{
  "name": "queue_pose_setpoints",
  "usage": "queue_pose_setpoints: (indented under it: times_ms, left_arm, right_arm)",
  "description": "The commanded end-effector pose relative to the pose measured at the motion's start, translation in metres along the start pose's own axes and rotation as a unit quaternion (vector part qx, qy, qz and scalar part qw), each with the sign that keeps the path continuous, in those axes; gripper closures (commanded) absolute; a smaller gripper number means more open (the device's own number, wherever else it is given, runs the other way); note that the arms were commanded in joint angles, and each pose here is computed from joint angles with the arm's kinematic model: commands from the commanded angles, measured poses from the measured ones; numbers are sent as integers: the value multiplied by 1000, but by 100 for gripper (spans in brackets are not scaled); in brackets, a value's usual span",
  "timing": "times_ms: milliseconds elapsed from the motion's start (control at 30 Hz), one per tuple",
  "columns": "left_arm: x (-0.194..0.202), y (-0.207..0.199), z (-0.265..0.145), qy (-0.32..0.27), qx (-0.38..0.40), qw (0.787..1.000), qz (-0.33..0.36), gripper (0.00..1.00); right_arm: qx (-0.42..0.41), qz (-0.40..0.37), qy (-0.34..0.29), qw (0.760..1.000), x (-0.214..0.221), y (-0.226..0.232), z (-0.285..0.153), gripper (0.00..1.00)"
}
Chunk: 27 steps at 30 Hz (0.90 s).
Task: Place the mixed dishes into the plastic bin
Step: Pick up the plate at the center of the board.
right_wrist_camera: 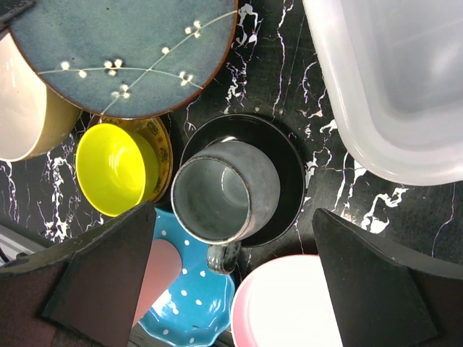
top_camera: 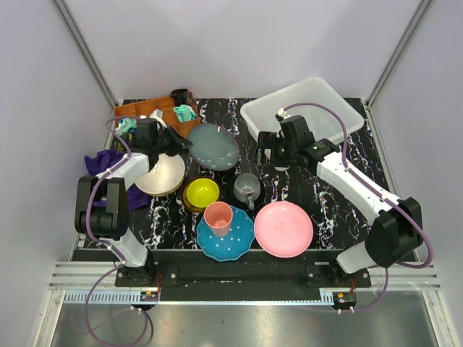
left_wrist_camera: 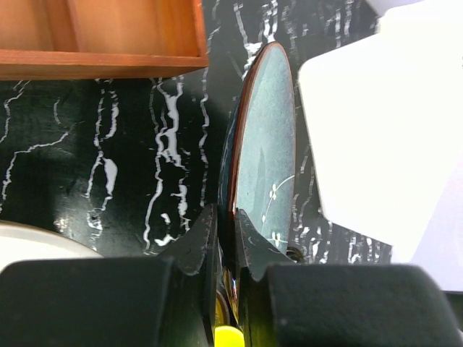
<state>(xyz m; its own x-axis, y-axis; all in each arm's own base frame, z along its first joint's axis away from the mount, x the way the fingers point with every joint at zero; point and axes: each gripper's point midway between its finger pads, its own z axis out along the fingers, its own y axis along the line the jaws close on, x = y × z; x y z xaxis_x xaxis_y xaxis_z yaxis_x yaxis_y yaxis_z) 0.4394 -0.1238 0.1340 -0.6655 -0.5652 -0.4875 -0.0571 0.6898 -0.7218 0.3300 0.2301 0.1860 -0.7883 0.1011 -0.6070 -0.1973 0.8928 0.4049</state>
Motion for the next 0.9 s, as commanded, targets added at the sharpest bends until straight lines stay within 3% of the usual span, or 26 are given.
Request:
queue_pose_setpoints:
  times_ms: [0,400,867]
  left_arm:
    - [-59,-91,-47,-87,137,986,40,100]
    - [-78,-108,-89,-126,139,981,52,100]
    - [-90,-132,-139,-146,188,970,43,100]
  right_arm:
    - [-17,-5,-23,1000,-10,10,-2,0]
    - [-50,18,-36,998,-13,13,5,0]
    - [-211,71,-68,973,-43,44,5,0]
